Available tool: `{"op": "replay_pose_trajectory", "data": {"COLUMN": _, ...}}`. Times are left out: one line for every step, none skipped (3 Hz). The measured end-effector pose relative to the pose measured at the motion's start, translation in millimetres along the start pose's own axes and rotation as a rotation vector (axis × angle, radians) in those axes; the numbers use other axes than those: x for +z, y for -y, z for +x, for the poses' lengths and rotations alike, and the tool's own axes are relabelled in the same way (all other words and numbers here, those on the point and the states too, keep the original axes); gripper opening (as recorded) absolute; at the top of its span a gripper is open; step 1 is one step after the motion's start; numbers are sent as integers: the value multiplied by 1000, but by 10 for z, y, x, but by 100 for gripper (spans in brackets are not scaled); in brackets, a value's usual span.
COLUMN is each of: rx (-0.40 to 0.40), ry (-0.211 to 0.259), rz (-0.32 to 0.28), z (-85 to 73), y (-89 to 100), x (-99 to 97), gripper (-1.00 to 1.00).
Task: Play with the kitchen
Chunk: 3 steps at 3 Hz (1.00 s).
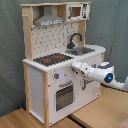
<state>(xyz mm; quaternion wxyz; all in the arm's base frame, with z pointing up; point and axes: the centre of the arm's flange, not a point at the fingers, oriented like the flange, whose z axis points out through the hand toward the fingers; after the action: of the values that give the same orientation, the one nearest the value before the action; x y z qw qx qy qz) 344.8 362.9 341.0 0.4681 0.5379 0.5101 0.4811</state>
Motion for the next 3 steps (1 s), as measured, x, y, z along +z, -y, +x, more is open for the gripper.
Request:
{"op": "replay_pose_trajectory", "data": {"rx": -68, "ry": -34, "rz": -21, "z": 202, "y": -61, "x": -292, "gripper": 100}}
{"op": "replay_pose_trajectory", "data": {"rx": -120, "ry": -4, "rz": -34, "z": 268, "y": -53, "x": -415, "gripper": 100}}
{"op": "replay_pose_trajectory", "data": {"rx": -154, "ry": 37, "rz": -47, "z": 312, "y": -49, "x": -534, "gripper": 100}}
